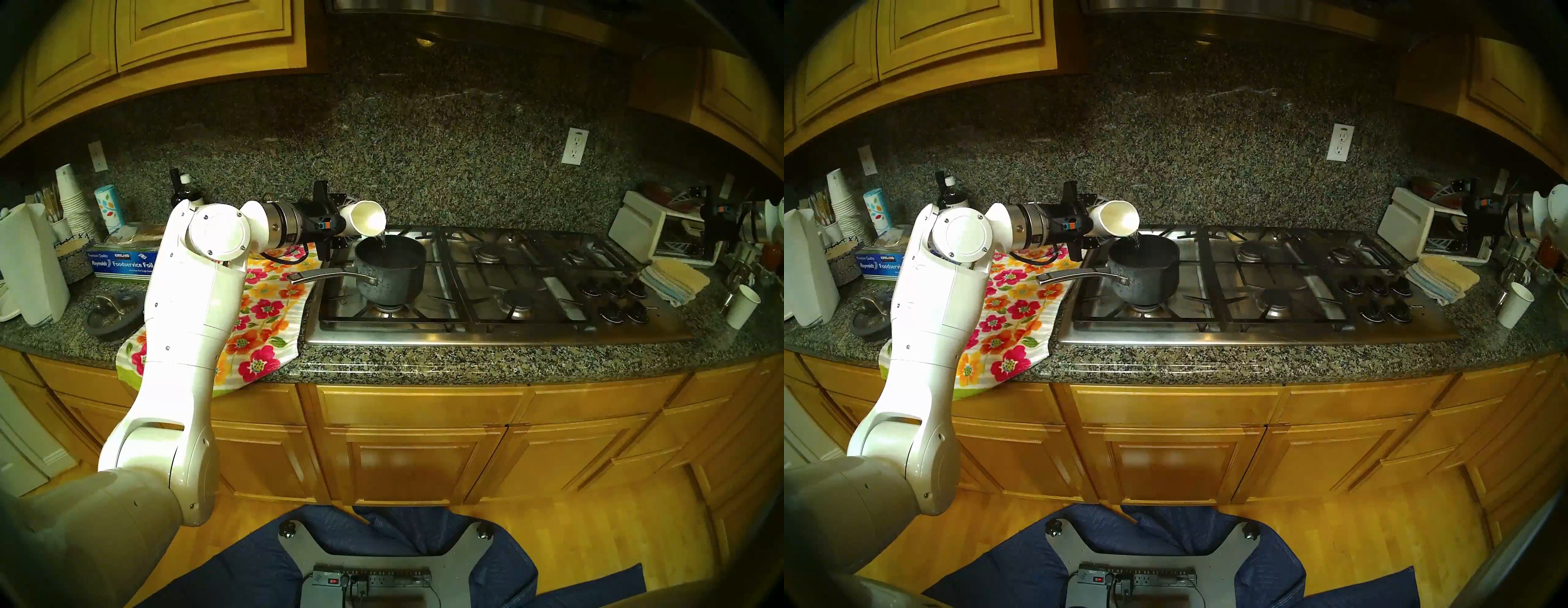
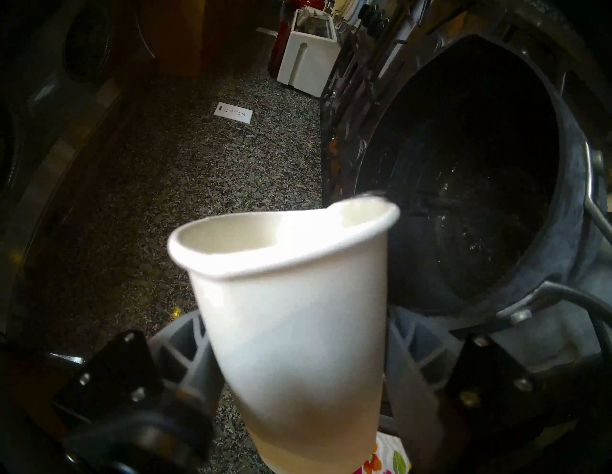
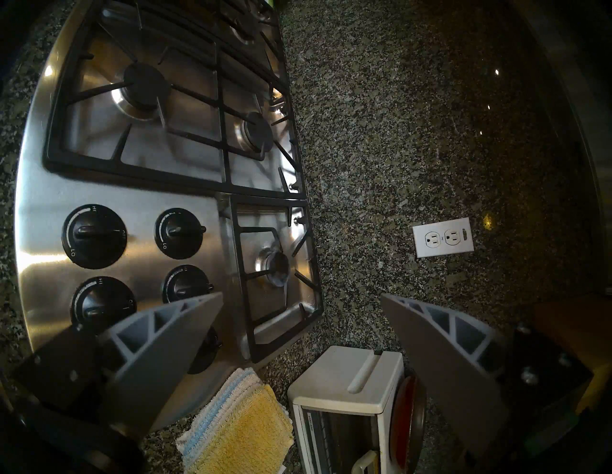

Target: Pick up the water cup, pour water into the pot, turn on the stove

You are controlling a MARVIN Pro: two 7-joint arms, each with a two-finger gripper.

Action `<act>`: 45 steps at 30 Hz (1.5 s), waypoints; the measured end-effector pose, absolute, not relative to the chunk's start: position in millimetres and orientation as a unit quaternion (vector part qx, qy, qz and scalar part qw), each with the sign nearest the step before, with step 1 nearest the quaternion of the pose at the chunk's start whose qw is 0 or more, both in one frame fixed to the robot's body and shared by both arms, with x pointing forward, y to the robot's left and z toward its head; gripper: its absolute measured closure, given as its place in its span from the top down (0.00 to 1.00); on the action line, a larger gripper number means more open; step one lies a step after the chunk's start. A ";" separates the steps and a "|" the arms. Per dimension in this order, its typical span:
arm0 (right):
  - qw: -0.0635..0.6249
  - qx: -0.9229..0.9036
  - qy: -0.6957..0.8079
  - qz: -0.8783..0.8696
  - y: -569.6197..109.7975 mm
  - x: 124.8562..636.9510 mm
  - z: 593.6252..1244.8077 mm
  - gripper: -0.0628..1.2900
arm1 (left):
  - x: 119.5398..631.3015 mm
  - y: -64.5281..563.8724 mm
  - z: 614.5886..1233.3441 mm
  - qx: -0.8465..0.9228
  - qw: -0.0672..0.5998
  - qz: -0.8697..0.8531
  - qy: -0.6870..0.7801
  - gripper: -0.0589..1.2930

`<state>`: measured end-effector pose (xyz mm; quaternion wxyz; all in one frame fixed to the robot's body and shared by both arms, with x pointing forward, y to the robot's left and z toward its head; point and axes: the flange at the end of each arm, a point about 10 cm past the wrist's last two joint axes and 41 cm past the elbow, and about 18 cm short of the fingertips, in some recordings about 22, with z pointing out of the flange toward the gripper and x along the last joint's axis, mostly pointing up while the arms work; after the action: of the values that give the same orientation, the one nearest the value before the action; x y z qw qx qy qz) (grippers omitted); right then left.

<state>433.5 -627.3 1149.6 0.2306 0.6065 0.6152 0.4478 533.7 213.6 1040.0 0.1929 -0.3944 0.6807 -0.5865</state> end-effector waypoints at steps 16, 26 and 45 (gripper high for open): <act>0.231 0.606 0.615 0.448 -627.3 433.5 1149.6 0.96 | 530.8 214.5 1045.4 -0.373 0.215 -0.577 0.694 0.60; 0.231 0.606 0.615 0.448 -627.3 433.5 1149.6 0.96 | 528.3 215.0 1050.0 -0.358 0.229 -0.572 0.702 0.60; 0.230 0.607 0.615 0.448 -627.3 433.5 1149.5 0.96 | 530.2 215.2 1060.3 -0.323 0.267 -0.555 0.719 0.59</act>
<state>433.5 -627.3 1149.5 0.2305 0.6065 0.6152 0.4479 530.2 215.2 1060.3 0.2672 -0.3228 0.7189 -0.5546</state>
